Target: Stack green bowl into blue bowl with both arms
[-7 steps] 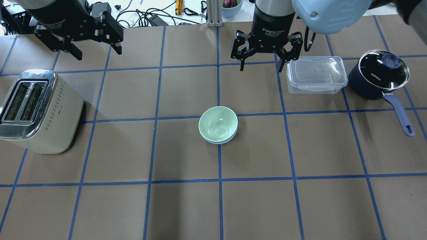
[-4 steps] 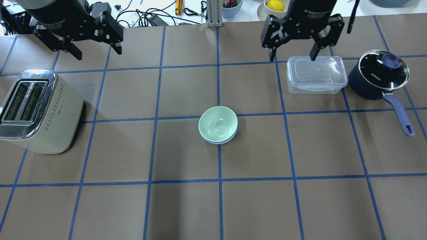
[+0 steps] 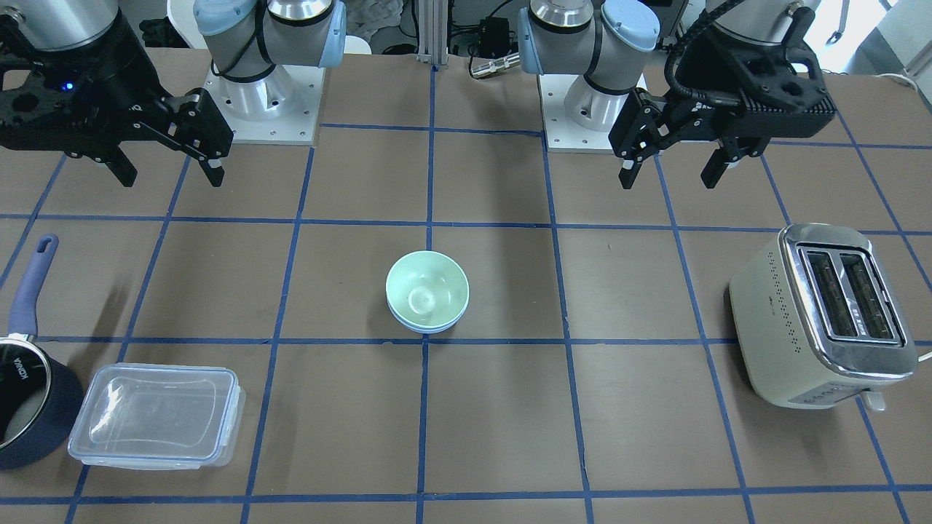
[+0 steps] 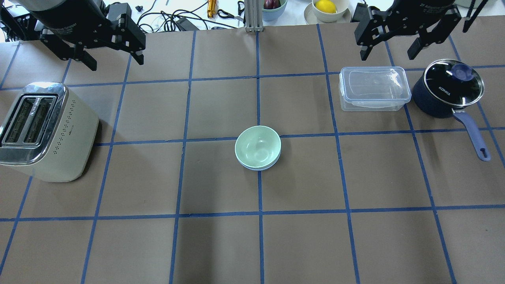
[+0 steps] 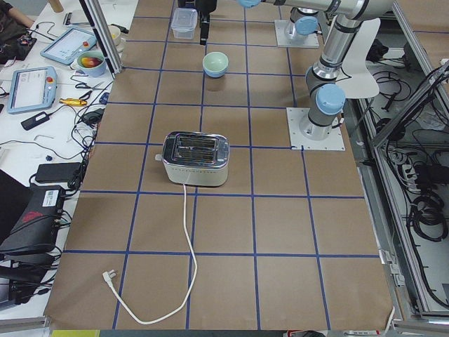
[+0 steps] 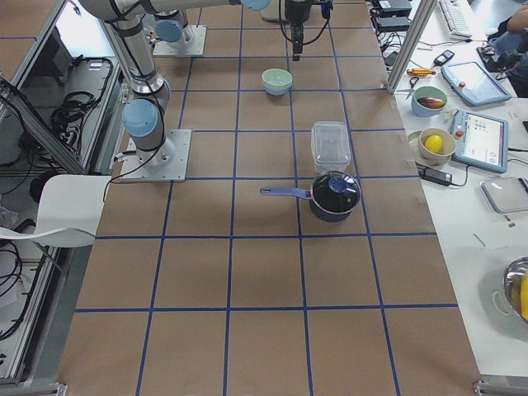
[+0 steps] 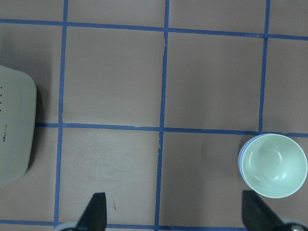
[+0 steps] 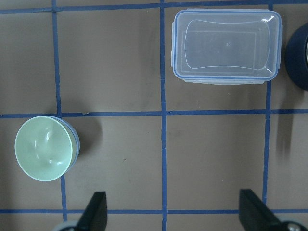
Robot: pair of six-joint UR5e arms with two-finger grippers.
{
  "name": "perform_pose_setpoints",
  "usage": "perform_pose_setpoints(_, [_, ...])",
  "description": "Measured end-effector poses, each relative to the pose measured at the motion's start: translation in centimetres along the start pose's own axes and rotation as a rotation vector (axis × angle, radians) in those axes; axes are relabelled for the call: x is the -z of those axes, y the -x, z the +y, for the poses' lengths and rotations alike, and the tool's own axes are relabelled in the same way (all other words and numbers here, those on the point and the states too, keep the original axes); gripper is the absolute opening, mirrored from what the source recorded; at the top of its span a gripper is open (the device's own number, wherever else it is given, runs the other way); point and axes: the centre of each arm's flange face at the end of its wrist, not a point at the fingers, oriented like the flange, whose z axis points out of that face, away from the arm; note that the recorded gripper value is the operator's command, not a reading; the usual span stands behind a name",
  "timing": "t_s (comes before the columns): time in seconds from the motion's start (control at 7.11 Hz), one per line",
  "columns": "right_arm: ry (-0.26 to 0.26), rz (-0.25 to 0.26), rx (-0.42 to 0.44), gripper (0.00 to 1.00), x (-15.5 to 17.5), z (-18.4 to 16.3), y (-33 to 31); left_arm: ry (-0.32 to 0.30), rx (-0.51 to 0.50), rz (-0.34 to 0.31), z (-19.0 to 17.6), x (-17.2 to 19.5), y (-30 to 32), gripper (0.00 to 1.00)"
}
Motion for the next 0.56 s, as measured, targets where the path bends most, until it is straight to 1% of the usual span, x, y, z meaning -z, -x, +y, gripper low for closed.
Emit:
perform_pose_setpoints(0.14, [-0.015,0.000,-0.013,1.00,-0.09,0.47,0.03,0.001,0.000,0.000,0.05,-0.03,0.00,1.00])
perform_pose_setpoints(0.56, [-0.018,-0.002,-0.023,1.00,-0.27,0.70,0.07,0.001,0.000,0.001,0.05,-0.08,-0.01,1.00])
